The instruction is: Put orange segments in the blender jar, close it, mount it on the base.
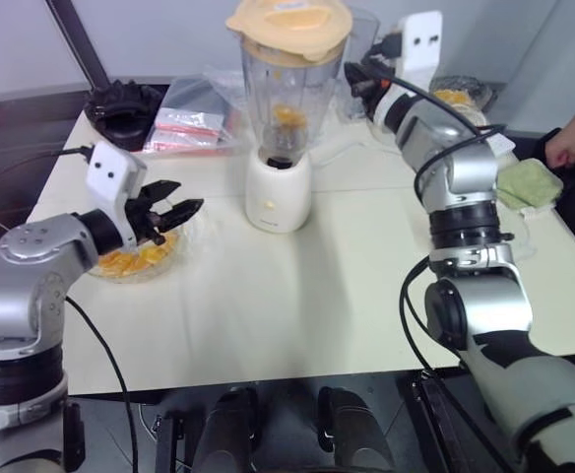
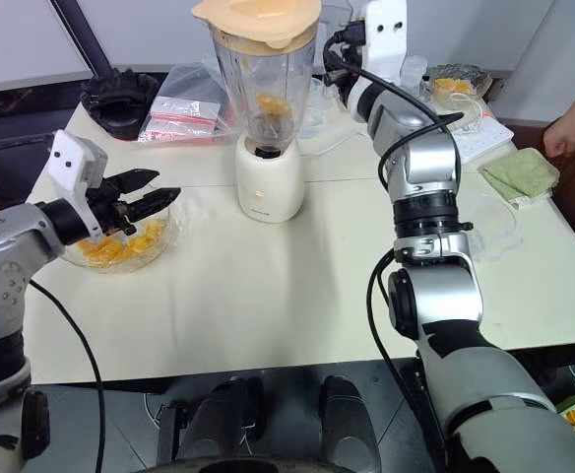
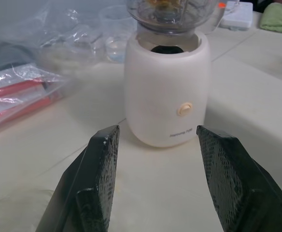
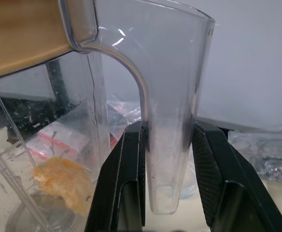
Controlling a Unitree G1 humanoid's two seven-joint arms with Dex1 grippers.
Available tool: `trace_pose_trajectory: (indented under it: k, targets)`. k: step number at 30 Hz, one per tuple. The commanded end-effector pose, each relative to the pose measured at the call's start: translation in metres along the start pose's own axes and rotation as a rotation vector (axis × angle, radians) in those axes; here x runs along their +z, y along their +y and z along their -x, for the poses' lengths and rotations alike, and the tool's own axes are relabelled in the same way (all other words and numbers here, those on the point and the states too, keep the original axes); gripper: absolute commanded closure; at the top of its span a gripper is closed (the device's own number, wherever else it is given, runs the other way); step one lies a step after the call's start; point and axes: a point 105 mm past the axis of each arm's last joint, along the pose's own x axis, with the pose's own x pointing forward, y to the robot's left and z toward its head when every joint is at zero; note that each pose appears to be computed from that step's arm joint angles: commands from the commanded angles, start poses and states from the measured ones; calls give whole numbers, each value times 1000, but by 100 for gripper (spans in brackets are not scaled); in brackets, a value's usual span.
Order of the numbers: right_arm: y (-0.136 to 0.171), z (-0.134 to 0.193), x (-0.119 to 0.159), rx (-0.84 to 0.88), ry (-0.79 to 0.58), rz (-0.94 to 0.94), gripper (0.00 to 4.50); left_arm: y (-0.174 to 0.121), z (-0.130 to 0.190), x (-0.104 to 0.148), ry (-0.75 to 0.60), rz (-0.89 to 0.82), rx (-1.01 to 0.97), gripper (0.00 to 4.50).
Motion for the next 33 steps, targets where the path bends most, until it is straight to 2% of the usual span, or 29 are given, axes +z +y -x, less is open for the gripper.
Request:
trace_pose_trajectory:
  k: [1, 6, 20, 33]
  targets:
    - [3, -1, 32, 6, -110, 14, 370, -3, 3, 14, -47, -56, 2, 188]
    - [1, -1, 17, -6, -66, -1, 370, -5, 1, 14, -51, -50, -6, 188]
    - [19, 10, -1, 38, 0, 9, 370, -5, -7, 11, -55, -45, -12, 188]
    - [5, 6, -39, -72, 232, 75, 370, -7, -20, 19, -151, -7, -17, 188]
